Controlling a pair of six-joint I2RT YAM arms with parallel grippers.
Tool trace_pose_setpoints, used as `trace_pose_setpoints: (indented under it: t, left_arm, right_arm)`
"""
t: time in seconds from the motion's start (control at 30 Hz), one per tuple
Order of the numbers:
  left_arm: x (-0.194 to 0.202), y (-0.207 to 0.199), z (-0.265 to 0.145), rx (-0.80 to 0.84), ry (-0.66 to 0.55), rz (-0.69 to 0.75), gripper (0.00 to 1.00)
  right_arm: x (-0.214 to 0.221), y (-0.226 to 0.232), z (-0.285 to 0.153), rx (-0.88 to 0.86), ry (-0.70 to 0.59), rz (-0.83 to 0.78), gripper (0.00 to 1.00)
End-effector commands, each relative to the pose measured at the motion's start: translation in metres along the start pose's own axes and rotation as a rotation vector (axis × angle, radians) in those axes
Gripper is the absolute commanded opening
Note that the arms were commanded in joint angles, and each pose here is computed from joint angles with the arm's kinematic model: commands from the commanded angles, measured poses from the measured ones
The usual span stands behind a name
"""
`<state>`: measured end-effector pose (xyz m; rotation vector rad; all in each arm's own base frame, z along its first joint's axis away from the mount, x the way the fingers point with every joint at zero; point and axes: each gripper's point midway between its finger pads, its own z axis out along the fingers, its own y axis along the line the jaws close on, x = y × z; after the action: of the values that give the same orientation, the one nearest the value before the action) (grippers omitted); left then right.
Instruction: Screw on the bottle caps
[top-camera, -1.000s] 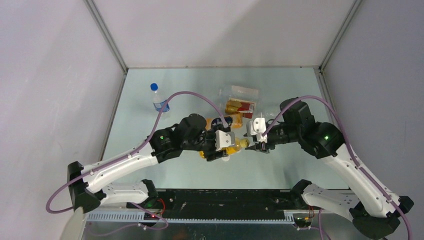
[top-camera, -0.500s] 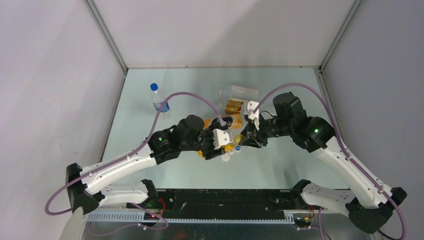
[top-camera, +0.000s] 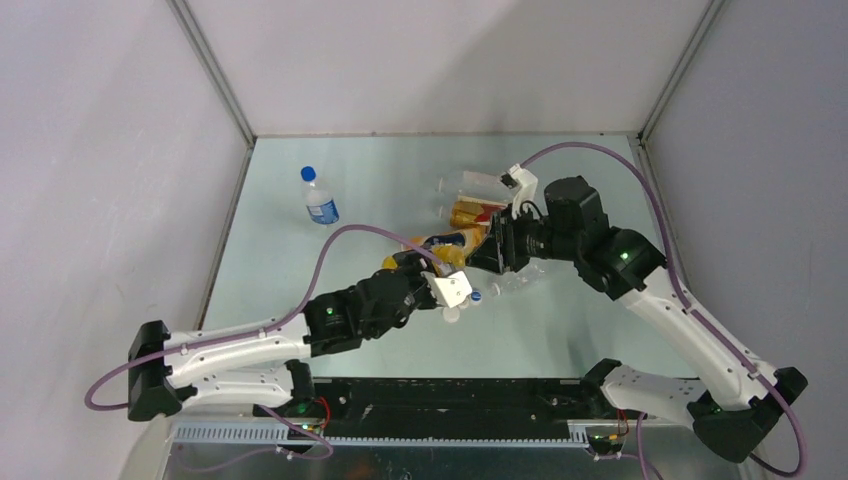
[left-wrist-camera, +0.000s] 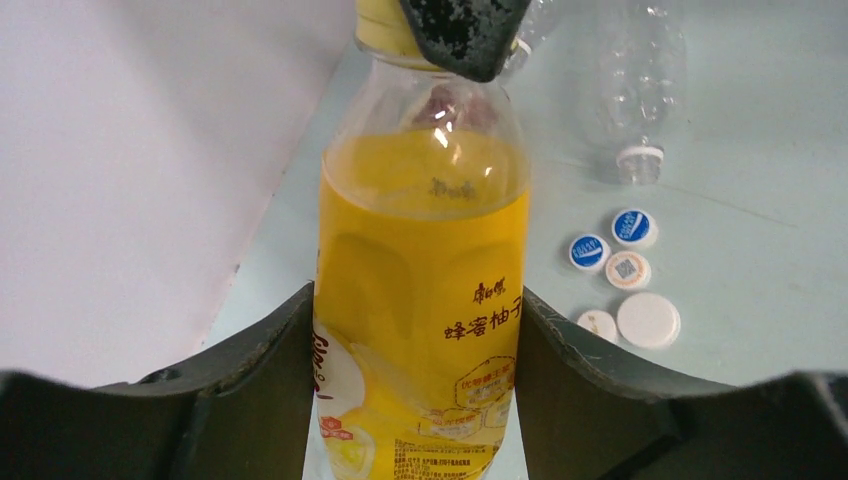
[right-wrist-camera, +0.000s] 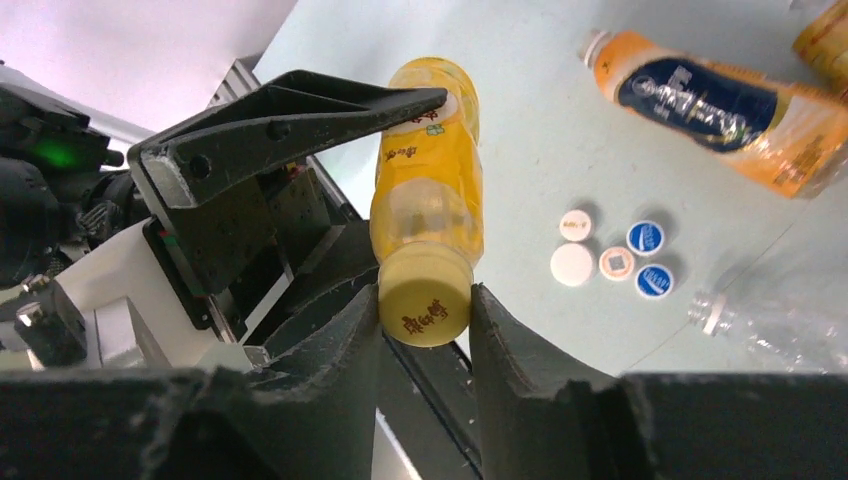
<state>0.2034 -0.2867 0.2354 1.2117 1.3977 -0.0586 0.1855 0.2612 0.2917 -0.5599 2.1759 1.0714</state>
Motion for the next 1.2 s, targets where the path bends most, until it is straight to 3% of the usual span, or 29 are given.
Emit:
trace_pose_setpoints:
  t: [0.0,0.1,0.33,0.63,1.17]
  left_arm:
    - [-0.001,0.006,0.0,0.019,0.006,-0.026,0.0]
    - [0.002,-0.006,-0.003,0.144,-0.004,-0.098,0.0]
    - [-0.02,-0.03,-0.026,0.442,-0.128,-0.19,0.0]
    - [-0.028,-0.043,-0.03,0.559,-0.122,-0.191,0.0]
    - [-0.035,-0.043,-0.027,0.579,-0.13,-0.181,0.0]
  right_arm:
    - [-0.039,0.021,-0.025,-0.067,-0.192,-0.234,0.41]
    - [-0.03,0.03,-0.04,-0.142,-0.187,-0.549,0.55]
    - [0.014,0.043,-0.061,-0.346,-0.111,-1.078,0.58]
    - [0.019,0.043,-0.056,-0.375,-0.097,-1.211,0.55]
    - [0.029,0.037,-0.033,-0.391,-0.013,-1.207,0.49]
